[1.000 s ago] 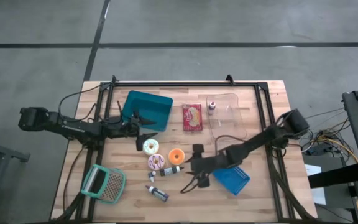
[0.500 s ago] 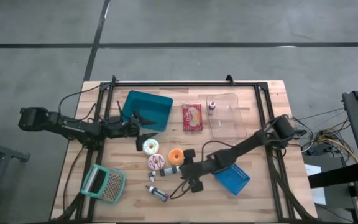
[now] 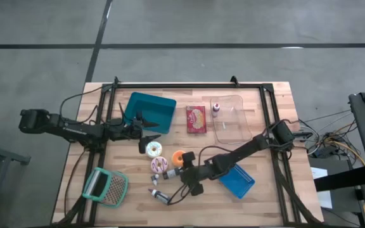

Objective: Pick & Place Food Item
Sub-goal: Put the black food coloring bottle into the transparent bin

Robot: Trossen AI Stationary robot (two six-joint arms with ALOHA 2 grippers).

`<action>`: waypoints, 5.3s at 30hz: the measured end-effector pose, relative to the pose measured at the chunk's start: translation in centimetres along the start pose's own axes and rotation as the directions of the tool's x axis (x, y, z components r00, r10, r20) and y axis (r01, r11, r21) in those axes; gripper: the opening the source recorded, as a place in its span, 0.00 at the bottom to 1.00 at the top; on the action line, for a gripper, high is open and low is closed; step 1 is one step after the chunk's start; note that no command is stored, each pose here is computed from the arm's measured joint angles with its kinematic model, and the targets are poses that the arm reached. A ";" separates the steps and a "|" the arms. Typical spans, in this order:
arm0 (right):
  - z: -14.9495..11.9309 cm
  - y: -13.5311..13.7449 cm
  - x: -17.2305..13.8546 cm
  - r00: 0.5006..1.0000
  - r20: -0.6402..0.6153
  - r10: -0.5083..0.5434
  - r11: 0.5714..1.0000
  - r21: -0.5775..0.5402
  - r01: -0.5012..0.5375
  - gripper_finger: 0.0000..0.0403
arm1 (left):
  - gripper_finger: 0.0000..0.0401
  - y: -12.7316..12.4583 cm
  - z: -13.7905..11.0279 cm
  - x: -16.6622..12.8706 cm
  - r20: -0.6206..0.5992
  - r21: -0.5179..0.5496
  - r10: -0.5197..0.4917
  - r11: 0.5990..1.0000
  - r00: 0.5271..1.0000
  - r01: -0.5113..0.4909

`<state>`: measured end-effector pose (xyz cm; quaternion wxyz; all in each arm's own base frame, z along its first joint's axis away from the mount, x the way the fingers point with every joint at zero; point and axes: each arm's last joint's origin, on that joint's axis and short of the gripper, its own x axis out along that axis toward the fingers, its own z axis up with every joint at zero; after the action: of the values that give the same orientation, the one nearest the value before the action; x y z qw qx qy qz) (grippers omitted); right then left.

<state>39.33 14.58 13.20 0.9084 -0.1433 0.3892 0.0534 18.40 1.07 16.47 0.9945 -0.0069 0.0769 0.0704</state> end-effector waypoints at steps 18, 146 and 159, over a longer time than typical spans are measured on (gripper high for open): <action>0.0 -0.6 0.1 1.000 -0.008 0.003 0.999 -0.043 -0.004 0.53 | 0.63 0.0 0.0 0.0 0.000 0.000 0.001 1.000 1.000 -0.001; -10.1 -17.7 -12.7 0.208 -0.975 0.082 0.996 0.072 -0.053 0.27 | 0.63 0.0 0.1 0.0 0.007 -0.020 0.000 1.000 1.000 0.000; -8.1 -18.7 -10.4 0.242 -0.964 0.113 0.987 0.080 -0.139 0.27 | 0.63 0.0 0.0 0.0 -0.002 -0.019 0.001 1.000 1.000 -0.001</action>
<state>30.47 -5.54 19.46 0.4722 -0.1243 0.8721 0.0315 18.41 1.08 16.47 0.9943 -0.0164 0.0772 0.0716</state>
